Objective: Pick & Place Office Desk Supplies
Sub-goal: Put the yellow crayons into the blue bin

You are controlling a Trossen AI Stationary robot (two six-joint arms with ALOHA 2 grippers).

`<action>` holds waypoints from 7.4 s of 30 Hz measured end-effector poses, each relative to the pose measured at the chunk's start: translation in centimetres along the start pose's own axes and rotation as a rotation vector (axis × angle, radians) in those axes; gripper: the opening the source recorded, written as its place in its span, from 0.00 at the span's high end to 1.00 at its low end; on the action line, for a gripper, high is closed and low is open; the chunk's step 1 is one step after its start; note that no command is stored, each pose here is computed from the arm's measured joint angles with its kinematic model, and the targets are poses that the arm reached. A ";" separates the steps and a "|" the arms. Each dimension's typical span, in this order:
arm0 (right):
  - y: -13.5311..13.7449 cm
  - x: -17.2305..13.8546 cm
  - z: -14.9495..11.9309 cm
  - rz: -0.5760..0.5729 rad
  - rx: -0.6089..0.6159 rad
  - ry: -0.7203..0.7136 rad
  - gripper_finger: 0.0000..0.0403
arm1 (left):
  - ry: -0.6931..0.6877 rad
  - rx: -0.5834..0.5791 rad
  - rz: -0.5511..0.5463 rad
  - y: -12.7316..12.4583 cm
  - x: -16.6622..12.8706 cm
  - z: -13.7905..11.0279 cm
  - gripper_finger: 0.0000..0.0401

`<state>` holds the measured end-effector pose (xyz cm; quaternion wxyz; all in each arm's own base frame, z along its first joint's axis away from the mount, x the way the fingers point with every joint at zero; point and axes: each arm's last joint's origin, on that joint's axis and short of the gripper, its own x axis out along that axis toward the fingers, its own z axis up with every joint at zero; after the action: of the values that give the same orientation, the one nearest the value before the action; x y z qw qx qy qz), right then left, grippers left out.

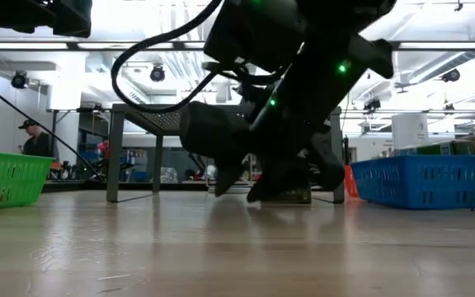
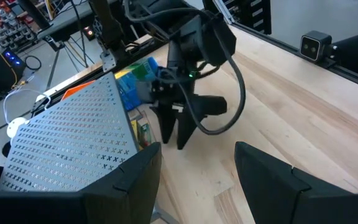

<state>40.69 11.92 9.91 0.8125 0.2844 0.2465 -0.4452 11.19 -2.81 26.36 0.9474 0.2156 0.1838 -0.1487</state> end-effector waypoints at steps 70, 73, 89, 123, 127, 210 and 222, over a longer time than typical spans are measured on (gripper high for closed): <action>-0.5 -1.1 0.3 0.002 -0.049 0.092 0.48 | 0.001 0.000 0.000 0.0 0.0 0.0 0.48; -0.4 -2.0 -0.3 -0.006 -0.092 -0.033 0.48 | 0.001 0.000 0.000 0.0 0.0 0.0 0.48; -2.8 1.9 -2.5 -0.208 -0.253 -0.528 0.48 | 0.001 0.000 0.000 0.0 0.0 0.0 0.48; 1.6 -5.1 0.6 0.017 -0.168 -0.214 0.48 | 0.001 0.000 0.000 0.0 0.0 0.0 0.48; 1.2 -5.8 1.4 -0.019 -0.183 -0.296 0.48 | 0.002 0.000 -0.001 0.0 0.0 0.0 0.48; 0.0 -18.9 -0.3 0.321 -0.168 0.378 0.48 | 0.024 0.001 -0.009 -0.1 0.0 -0.2 0.48; -0.8 -19.2 -7.5 0.399 -0.822 0.302 0.50 | 0.028 0.001 -0.011 -0.1 0.0 -0.3 0.48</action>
<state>29.61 27.91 16.88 0.8823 0.0429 0.4579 -0.1001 11.08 -2.78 26.10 0.9439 0.2170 0.1979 -0.1511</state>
